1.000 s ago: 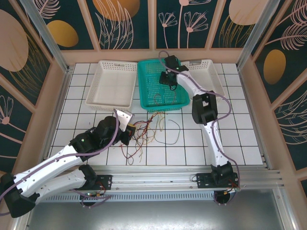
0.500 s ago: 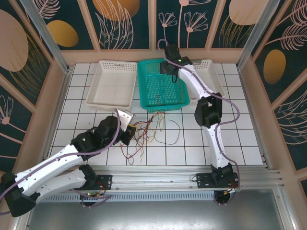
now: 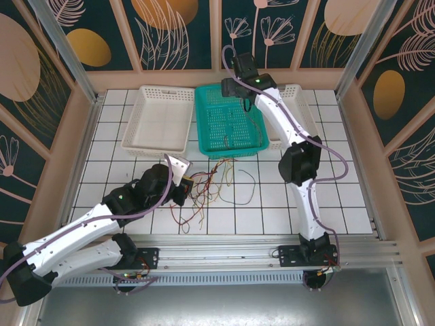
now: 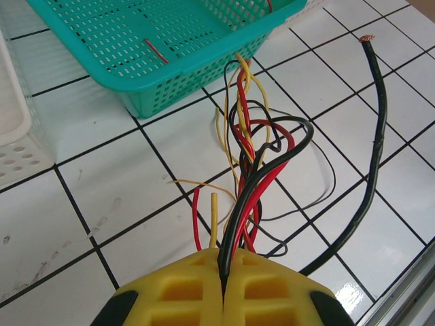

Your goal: Untangle the cables

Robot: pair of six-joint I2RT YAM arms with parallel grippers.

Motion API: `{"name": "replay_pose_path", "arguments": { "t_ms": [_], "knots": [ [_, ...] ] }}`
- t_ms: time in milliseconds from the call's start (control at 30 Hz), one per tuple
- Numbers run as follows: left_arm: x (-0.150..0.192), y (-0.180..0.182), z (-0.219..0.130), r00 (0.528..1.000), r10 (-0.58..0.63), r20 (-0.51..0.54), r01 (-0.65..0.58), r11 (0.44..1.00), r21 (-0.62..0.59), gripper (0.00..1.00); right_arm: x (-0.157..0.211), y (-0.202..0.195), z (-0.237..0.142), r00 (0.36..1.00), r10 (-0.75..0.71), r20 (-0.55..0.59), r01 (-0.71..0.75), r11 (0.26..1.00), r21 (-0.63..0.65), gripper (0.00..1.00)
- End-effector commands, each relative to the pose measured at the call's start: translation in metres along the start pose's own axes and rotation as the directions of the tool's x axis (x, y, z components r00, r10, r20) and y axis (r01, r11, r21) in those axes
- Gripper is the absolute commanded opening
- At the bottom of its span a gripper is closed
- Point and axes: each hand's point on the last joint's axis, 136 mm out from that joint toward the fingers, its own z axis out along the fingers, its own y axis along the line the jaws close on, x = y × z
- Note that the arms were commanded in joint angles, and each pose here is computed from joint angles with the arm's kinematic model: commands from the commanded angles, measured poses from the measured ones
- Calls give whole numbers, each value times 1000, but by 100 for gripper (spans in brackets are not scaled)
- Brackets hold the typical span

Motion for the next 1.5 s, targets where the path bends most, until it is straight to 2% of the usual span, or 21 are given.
{"name": "replay_pose_path", "arguments": {
  "t_ms": [0, 100, 200, 400, 533, 667, 833, 1200, 1267, 1467],
  "knots": [
    [-4, -1, 0, 1000, 12, 15, -12, 1000, 3, 0, -32, 17, -54, 996, -21, 83, 30, 994, -102, 80],
    [-3, -1, 1, 1000, 13, 10, -13, 1000, 4, 0, -41, 42, -76, 993, -8, 114, 37, 967, -252, 83],
    [-3, 0, 2, 1000, 13, 8, -13, 1000, 1, 0, -49, 53, -95, 989, 1, 145, 46, 946, -320, 85],
    [-2, 0, 2, 1000, 9, 5, -9, 1000, 2, 0, -56, 30, -111, 984, -10, 176, 41, 984, -173, 85],
    [-3, 0, 1, 1000, 9, 7, -9, 1000, 1, 0, -29, 1, -110, 994, -16, 107, 19, 999, -28, 84],
    [-2, -1, 2, 1000, 11, 2, -11, 1000, 4, 0, 26, -11, -93, 1000, -21, -9, 21, 1000, 3, 83],
    [0, -2, 4, 1000, 11, -8, -11, 1000, 8, 0, 75, -18, -68, 996, -11, -89, 12, 1000, 17, 81],
    [-1, -1, 3, 1000, 9, -3, -9, 1000, 3, 0, 119, -37, -15, 983, -31, -181, 46, 996, 80, 77],
    [-1, -1, 3, 1000, 9, -2, -9, 1000, 3, 0, 125, -35, -6, 979, -35, -202, 48, 997, 61, 72],
    [-1, -1, 3, 1000, 10, -5, -10, 1000, 3, 0, 140, -41, 20, 967, -37, -252, 57, 996, 73, 68]
  ]
}}
